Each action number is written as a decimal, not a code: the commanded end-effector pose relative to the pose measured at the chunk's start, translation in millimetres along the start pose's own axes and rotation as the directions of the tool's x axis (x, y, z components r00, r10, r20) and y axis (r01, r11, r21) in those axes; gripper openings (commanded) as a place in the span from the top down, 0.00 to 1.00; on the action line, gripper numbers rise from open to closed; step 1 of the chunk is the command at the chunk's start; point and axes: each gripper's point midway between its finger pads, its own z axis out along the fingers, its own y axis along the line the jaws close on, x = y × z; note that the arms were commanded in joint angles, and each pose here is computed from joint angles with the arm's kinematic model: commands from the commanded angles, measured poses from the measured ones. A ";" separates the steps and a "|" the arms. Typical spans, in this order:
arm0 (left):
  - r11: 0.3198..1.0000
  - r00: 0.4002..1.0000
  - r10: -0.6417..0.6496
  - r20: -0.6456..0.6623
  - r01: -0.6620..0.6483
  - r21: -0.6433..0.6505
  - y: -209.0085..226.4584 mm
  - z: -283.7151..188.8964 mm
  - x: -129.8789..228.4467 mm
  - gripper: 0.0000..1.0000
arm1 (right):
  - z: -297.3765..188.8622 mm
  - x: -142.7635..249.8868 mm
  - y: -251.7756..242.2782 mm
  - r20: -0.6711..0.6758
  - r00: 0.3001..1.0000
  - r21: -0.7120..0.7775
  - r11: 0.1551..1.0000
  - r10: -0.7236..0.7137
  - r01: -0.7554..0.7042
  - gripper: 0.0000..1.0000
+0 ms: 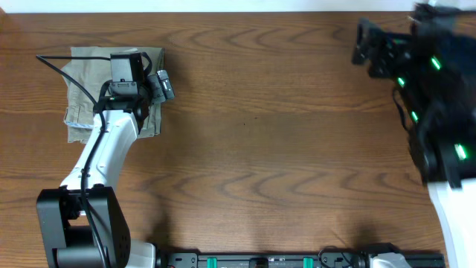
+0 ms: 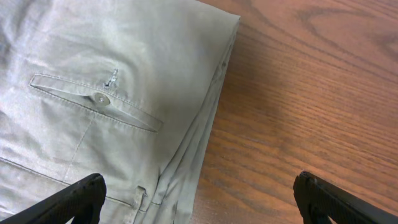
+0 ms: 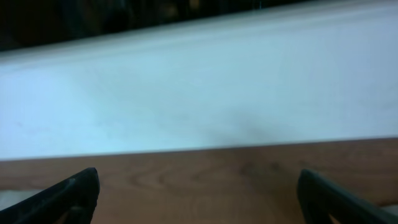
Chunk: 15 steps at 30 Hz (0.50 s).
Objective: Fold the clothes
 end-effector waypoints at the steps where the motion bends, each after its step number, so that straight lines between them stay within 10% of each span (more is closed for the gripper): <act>1: 1.000 1.000 -0.005 0.003 0.005 0.000 0.2 -0.7 -0.5 0.02 | -35.7 6.8 -2.6 0.042 0.999 -0.001 1.000 -0.016 0.016 0.01; 15: 1.000 1.000 -0.005 0.003 0.005 0.000 0.2 -0.7 -0.5 0.02 | -111.2 121.9 -54.4 0.238 0.966 0.013 0.994 0.103 -0.109 0.01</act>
